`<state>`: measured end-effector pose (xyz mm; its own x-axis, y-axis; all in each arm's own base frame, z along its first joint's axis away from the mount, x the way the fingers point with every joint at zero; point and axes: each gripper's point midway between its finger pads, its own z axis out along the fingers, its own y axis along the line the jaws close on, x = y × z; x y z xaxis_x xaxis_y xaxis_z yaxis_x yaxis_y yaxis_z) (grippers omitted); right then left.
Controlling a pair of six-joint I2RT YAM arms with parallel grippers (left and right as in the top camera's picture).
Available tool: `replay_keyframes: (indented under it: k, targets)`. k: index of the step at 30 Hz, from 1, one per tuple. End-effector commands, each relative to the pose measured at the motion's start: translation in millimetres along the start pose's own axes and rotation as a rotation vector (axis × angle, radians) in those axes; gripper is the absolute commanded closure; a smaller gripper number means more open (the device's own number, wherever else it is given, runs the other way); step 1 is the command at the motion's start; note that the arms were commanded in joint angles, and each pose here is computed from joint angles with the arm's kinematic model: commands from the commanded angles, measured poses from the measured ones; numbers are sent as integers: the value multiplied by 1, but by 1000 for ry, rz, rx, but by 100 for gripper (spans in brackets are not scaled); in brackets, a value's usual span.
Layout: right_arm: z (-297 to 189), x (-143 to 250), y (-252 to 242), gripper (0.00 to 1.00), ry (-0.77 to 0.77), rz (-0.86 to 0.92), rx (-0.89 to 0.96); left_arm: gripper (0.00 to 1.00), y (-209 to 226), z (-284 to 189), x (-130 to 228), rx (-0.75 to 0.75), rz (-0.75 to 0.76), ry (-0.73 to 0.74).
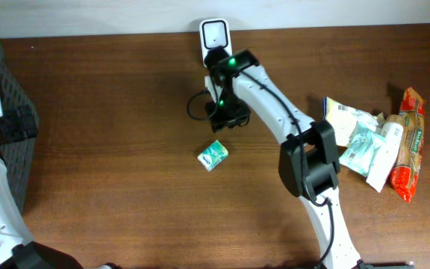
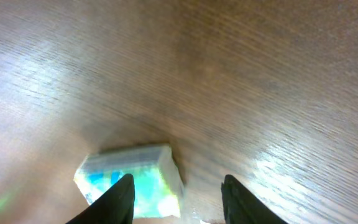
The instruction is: Scan the item barcode
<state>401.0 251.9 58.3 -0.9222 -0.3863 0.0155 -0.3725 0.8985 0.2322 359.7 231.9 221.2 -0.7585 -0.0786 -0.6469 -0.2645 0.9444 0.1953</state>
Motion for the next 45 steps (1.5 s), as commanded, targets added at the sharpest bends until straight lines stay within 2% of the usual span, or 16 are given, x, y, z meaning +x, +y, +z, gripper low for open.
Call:
replay_keyframes:
  k: [1, 7, 16, 18, 22, 26, 28, 31, 34, 37, 38, 41, 42, 43, 44, 45]
  targets:
    - [-6, -1, 8, 56, -8, -115, -76, 1, 0, 1, -1, 8, -4, -3]
    - [37, 10, 5, 57, 40, -107, -57, 1, 0, 1, -1, 8, -5, -3]
    - [28, 74, 28, 57, 301, -30, -171, 1, 0, 1, -1, 8, -5, -3]
    - [31, 73, 35, 57, 296, -52, -169, 1, 0, 1, -1, 8, -5, -3]
    - [47, 45, 53, 57, 161, -172, -104, 1, 0, 1, -1, 8, -5, -3]
    - [54, 43, 73, 57, 139, -230, -97, 1, 0, 1, -1, 9, -5, -3]
    - [57, 31, 65, 61, 91, -226, -22, 1, 0, 1, -1, 8, -4, -3]
    - [62, 8, 28, 80, -16, -69, 208, 1, 0, 1, -1, 8, -5, -3]
    - [69, 13, 17, 81, -9, -15, 253, 1, 0, 1, -1, 8, -5, -3]
    - [69, 15, 12, 85, -31, 190, 275, 1, 0, 1, -1, 8, -5, -3]
    - [70, 14, 16, 88, -40, 269, 250, 1, 0, 1, -1, 8, -4, -3]
    - [74, 17, 36, 87, -30, 654, 134, 1, 0, 1, -1, 8, -5, -3]
    - [75, 19, 45, 69, -10, 795, 92, 1, 0, 1, -1, 8, -5, -3]
    - [76, 20, 52, 38, 10, 899, 59, 1, 0, 1, -1, 8, -5, -3]
    - [76, 19, 58, 18, 19, 967, 28, 1, 0, 1, -1, 8, -5, -3]
    - [76, 13, 62, 10, 10, 988, 0, 1, 0, 1, -1, 8, -5, -3]
